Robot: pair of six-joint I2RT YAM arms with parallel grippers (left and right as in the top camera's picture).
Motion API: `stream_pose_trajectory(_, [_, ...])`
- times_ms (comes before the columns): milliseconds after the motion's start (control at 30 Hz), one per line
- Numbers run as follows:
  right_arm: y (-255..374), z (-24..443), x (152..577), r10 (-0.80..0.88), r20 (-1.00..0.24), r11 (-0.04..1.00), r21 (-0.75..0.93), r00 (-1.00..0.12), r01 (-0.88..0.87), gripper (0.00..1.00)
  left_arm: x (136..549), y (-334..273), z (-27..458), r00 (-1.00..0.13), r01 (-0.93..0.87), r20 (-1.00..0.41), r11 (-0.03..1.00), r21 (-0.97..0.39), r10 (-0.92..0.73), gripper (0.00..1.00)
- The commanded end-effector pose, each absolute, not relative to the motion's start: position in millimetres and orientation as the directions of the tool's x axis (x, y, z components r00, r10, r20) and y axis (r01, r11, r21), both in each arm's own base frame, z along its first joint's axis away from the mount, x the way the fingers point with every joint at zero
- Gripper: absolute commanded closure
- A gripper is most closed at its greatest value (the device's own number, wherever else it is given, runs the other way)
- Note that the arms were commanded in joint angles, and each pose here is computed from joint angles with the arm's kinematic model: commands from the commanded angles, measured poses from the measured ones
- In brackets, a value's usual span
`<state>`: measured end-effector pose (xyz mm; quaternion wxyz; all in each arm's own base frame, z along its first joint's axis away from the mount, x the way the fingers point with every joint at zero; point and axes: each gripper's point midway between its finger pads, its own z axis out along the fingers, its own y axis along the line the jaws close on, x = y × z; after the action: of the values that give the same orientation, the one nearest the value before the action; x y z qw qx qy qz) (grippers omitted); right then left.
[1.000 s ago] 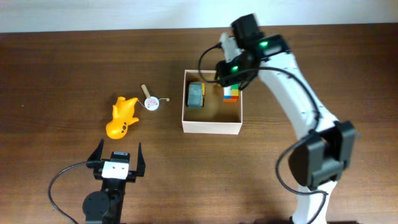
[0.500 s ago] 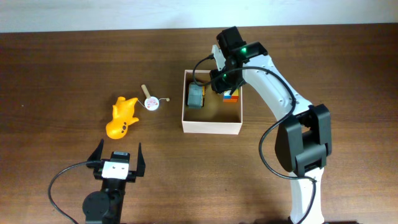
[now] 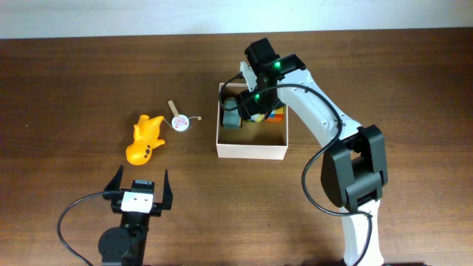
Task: Pack container
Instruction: 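Carry the ball into the box and release it with the right gripper, then retract the right arm and move the left gripper over the orange toy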
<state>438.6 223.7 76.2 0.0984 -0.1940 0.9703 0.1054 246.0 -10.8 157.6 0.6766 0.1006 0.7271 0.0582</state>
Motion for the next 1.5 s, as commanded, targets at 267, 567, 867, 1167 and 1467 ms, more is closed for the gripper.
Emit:
stream_pose_trajectory(267, [206,189,412,-0.361,-0.233,0.906,0.14,-0.903,-0.399,0.18,246,-9,156,-0.067,0.061,-0.969,0.97,0.236,0.24,0.01])
stream_pose_trajectory(567, [72,280,426,0.119,-0.4,0.984,-0.072,-0.909,0.161,0.04,246,-9,156,-0.067,0.061,-0.969,0.97,0.236,0.24,0.01])
stream_pose_trajectory(867, [-66,269,424,0.456,-0.374,0.855,-0.07,-0.808,0.514,0.01,246,-9,156,-0.067,0.061,-0.969,0.97,0.236,0.24,0.01])
stream_pose_trajectory(1167, [-108,262,415,0.605,-0.267,0.795,0.14,-0.75,0.591,0.01,246,-8,156,-0.07,0.053,-0.968,0.97,0.237,0.241,0.01])
stream_pose_trajectory(1467, [-108,262,415,0.602,-0.266,0.797,0.144,-0.753,0.586,0.01,246,-10,197,0.016,0.048,-0.998,0.997,0.068,0.067,0.01])
